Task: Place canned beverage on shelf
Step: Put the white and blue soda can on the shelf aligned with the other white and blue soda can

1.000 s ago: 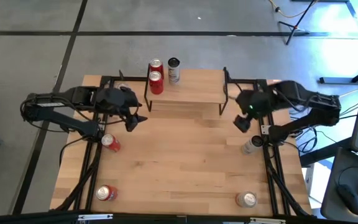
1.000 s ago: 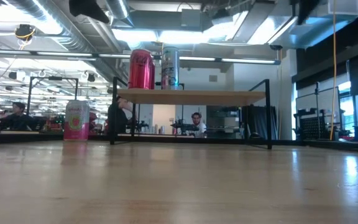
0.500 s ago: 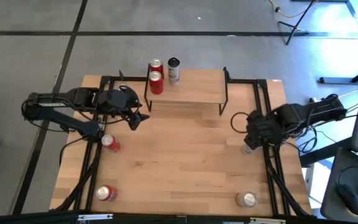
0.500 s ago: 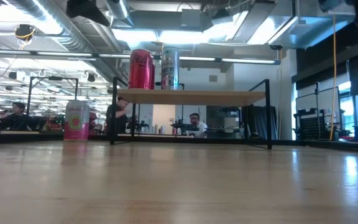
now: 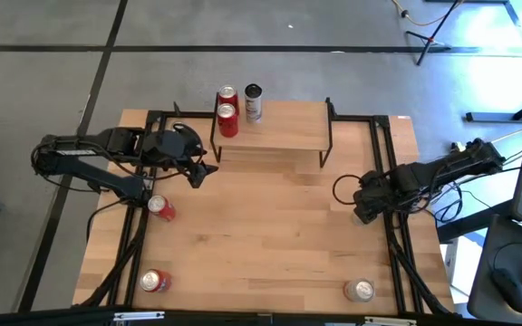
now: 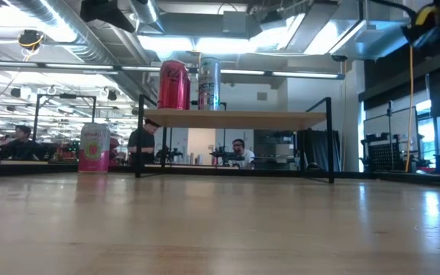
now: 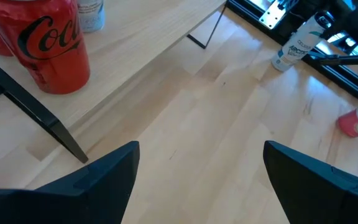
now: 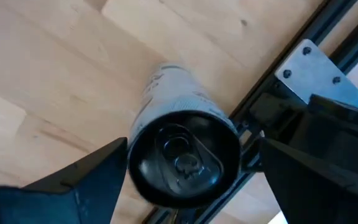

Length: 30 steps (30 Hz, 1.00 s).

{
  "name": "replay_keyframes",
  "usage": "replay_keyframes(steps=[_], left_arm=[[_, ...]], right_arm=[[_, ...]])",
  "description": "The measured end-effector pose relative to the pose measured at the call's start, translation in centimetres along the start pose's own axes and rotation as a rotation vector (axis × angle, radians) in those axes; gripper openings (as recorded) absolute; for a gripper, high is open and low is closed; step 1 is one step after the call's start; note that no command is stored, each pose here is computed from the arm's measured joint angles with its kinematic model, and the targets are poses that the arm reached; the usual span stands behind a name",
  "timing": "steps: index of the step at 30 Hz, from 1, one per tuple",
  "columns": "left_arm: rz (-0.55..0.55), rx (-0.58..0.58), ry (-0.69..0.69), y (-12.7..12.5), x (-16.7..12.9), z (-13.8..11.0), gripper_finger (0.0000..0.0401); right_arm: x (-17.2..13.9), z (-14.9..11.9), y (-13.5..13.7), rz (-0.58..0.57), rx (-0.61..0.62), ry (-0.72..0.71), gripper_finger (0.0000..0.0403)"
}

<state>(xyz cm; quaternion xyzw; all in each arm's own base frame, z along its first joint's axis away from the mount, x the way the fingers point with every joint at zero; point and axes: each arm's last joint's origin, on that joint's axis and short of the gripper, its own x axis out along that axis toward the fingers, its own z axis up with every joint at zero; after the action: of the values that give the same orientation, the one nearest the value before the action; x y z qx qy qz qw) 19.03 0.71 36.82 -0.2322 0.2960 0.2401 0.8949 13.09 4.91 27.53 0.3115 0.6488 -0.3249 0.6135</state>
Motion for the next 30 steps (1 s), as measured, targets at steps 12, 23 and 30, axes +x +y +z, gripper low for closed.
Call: replay_keyframes(steps=[12,23,30], left_arm=[[-0.001,0.001,0.000,0.0,0.0,0.0,0.0330],[-0.001,0.002,0.000,0.0,0.0,0.0,0.0330],[-0.009,0.001,0.002,0.0,0.0,0.0,0.0330]], right_arm=[[1.3,0.2,0.6,0.045,-0.187,-0.002,0.0217],[-2.6,2.3,6.0,0.482,-0.597,-0.346,0.0217],[-3.5,6.1,10.6,0.432,-0.819,-0.448,0.0217]])
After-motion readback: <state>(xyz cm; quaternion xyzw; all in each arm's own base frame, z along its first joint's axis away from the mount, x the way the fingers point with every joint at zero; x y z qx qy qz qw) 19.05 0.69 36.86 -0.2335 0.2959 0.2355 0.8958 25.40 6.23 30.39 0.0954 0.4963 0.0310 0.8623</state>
